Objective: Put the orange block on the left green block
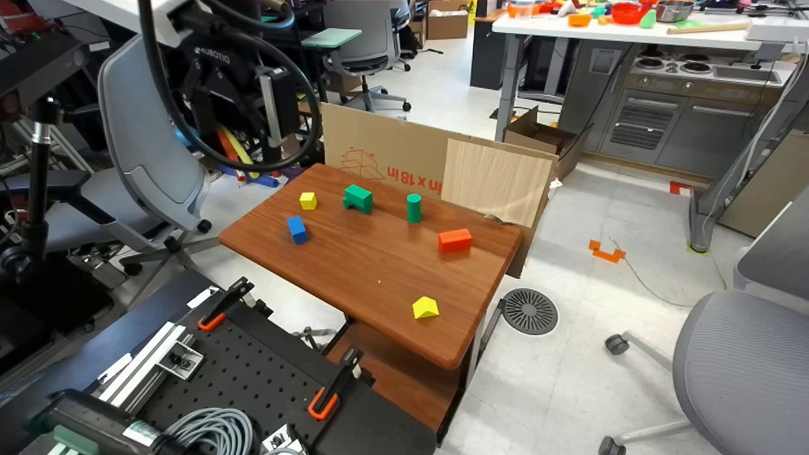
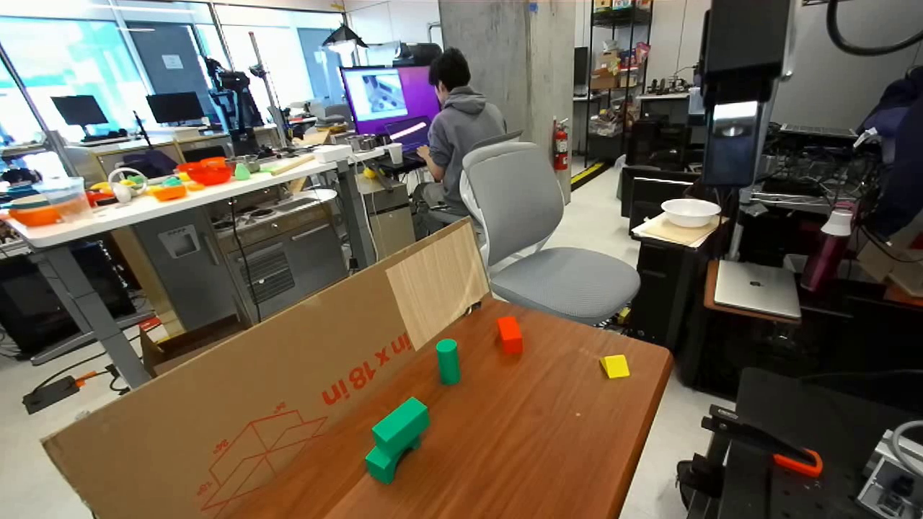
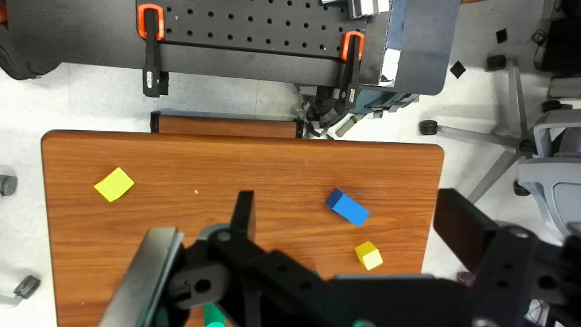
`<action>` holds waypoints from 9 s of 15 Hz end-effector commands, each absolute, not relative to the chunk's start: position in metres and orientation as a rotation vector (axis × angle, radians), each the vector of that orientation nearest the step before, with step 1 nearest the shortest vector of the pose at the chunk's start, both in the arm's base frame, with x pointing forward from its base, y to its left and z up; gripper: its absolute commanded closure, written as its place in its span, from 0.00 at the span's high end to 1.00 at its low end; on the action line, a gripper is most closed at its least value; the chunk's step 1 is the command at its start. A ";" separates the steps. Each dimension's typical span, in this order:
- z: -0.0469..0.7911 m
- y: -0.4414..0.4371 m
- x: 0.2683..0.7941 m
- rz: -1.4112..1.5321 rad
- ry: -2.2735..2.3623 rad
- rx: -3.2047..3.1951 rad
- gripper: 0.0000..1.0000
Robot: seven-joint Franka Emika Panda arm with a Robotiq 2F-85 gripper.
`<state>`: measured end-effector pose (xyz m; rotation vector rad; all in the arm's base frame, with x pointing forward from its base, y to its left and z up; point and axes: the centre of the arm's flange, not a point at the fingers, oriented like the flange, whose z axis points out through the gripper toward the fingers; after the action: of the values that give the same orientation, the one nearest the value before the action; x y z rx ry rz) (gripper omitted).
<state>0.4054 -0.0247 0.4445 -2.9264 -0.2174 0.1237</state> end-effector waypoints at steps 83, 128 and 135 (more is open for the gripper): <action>0.145 -0.109 0.706 0.506 -1.250 -3.012 1.00; 0.242 0.107 0.659 0.396 0.192 -3.149 0.41; 0.216 0.109 0.668 0.442 0.160 -3.177 0.41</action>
<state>0.6540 0.1037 0.2174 -3.1510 0.1823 0.4103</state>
